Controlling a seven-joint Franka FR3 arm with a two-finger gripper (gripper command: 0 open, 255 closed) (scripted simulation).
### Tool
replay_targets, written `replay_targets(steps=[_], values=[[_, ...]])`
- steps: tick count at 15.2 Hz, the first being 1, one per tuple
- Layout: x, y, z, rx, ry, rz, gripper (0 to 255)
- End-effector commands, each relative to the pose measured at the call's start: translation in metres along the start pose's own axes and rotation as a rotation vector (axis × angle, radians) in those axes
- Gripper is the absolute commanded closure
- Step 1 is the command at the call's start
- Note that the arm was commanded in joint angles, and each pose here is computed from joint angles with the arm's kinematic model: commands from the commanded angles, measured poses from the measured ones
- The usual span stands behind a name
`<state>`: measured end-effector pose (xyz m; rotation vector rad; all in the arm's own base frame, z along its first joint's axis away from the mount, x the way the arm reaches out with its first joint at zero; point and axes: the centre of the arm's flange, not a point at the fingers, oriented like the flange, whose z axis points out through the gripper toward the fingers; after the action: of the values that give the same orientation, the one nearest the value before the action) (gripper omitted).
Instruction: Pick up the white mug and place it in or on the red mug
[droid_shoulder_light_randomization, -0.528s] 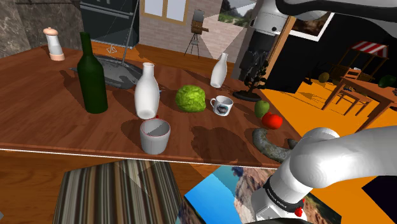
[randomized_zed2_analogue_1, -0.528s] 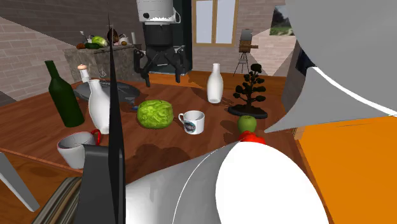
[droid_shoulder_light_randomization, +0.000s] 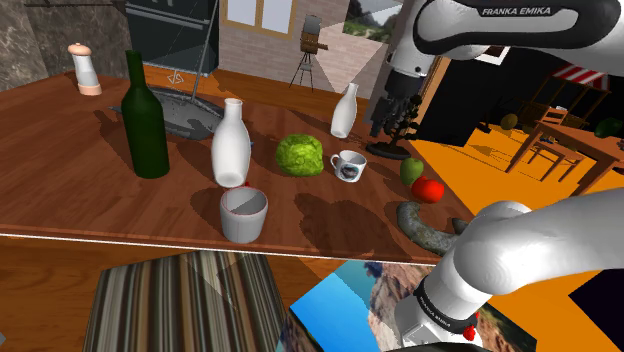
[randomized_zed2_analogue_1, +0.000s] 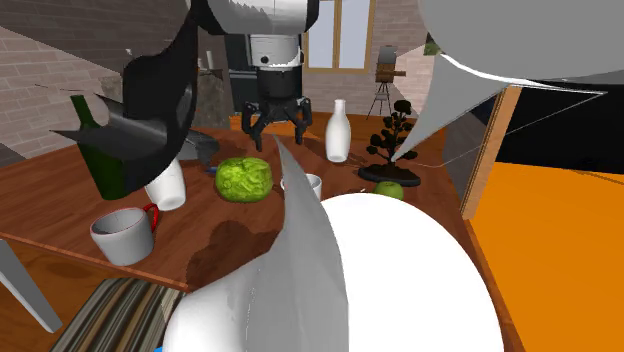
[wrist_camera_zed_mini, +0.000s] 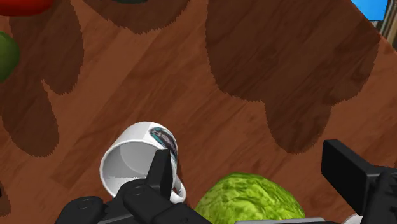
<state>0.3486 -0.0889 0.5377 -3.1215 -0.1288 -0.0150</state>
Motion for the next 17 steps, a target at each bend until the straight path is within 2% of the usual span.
replay_targets(steps=[1, 17], values=[[0.013, 0.018, 0.016, 0.003, 0.007, -0.003, 0], [0.09, 0.163, 0.15, 0.039, 0.048, -0.017, 0]])
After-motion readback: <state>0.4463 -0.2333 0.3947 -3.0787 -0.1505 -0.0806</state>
